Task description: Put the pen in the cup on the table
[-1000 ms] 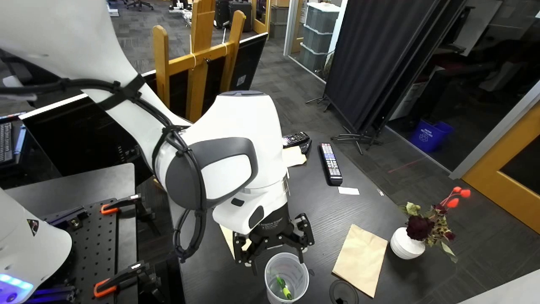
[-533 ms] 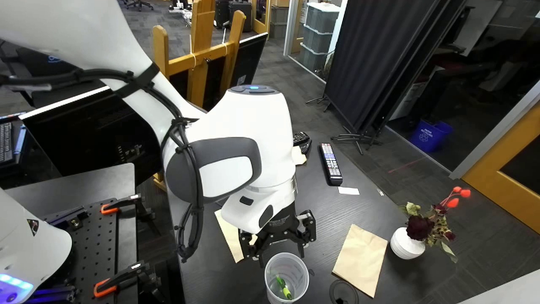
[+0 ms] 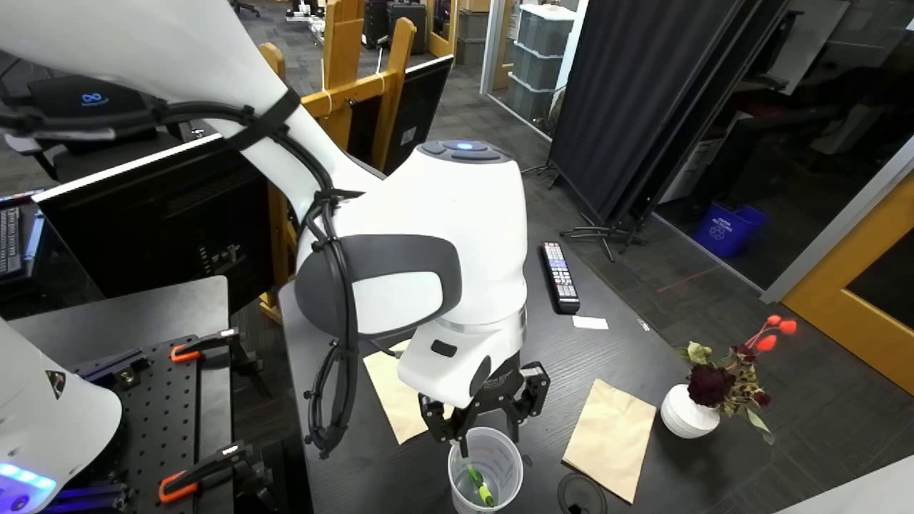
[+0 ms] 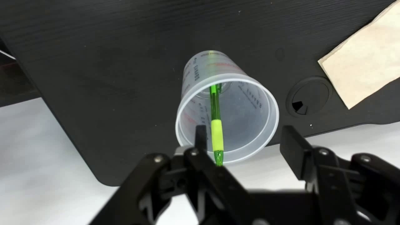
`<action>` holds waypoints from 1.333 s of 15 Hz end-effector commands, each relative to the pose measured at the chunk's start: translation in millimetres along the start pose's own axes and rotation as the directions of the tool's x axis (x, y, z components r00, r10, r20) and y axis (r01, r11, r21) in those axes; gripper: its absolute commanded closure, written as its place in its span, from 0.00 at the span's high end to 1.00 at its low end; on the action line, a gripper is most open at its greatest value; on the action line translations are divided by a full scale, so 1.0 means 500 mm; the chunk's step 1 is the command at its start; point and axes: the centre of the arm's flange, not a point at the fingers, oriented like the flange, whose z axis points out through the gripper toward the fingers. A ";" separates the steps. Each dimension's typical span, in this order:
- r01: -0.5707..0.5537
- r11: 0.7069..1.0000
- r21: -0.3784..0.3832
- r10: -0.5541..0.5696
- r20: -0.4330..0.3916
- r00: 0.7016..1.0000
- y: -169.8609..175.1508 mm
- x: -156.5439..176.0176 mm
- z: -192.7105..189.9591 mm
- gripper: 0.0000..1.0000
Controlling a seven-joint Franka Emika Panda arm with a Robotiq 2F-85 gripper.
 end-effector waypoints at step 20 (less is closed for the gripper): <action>0.034 0.990 -0.137 -0.038 -0.023 0.999 -0.050 0.007 0.110 0.41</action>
